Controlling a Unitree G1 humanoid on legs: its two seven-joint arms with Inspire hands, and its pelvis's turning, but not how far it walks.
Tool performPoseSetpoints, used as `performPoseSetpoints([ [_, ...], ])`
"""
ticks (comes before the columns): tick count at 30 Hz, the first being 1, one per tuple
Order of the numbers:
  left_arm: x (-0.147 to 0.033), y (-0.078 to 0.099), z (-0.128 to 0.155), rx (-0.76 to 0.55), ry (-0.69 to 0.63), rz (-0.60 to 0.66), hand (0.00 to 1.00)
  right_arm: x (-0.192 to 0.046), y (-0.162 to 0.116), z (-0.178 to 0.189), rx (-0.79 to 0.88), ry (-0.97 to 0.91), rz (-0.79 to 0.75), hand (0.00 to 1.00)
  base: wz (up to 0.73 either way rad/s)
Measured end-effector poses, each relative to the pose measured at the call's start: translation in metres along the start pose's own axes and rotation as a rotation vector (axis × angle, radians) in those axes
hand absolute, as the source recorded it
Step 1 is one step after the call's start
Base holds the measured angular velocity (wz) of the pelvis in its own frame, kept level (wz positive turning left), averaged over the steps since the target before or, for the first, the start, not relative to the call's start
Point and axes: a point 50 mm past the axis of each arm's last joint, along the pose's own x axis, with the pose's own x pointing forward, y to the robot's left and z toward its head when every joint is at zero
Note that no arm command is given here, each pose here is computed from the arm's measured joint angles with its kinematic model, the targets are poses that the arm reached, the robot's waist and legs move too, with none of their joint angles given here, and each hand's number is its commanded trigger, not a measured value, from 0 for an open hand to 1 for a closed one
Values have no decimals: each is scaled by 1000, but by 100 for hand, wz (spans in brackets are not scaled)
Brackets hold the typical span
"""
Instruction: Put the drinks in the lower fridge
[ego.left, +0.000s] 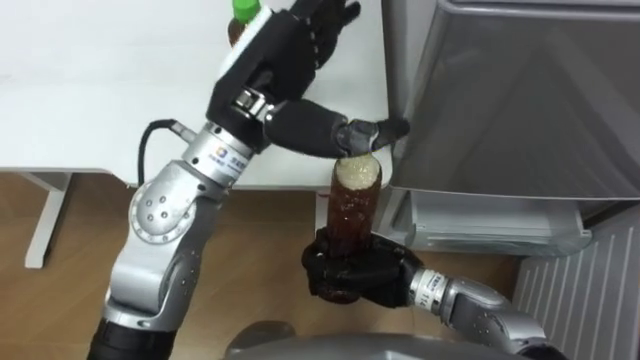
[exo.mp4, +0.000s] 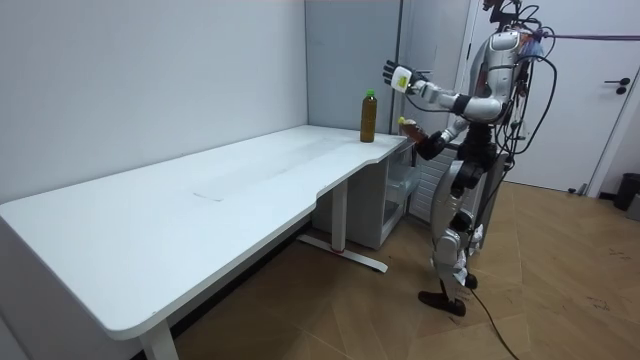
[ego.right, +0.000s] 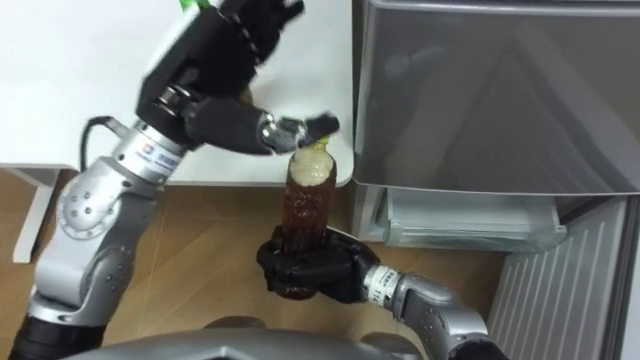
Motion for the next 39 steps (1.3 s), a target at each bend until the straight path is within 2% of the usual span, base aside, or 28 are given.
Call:
performPoseSetpoints([
  [9, 2, 6, 36, 39, -192, 149, 0, -6, -2, -8, 29, -3, -31, 100, 0],
  [14, 2, 20, 57, 119, -305, 239, 0, -13, -4, -15, 46, -9, -58, 100, -1],
  [23, -15, 47, 76, 298, -387, 501, 0, -21, -11, -12, 55, -88, -135, 100, 2],
  [27, -26, 58, 83, 336, -424, 613, 0, -29, -13, -16, 72, -120, -173, 100, 5],
  [29, -37, 67, 83, 356, -423, 710, 0, -34, -13, -22, 91, -122, -195, 100, 6],
  [32, -44, 76, 75, 357, -383, 782, 0, -39, -14, -26, 104, -122, -218, 100, 0],
  [39, -75, 90, 29, 328, -131, 947, 0, -44, -15, -31, 116, -114, -245, 100, 0],
])
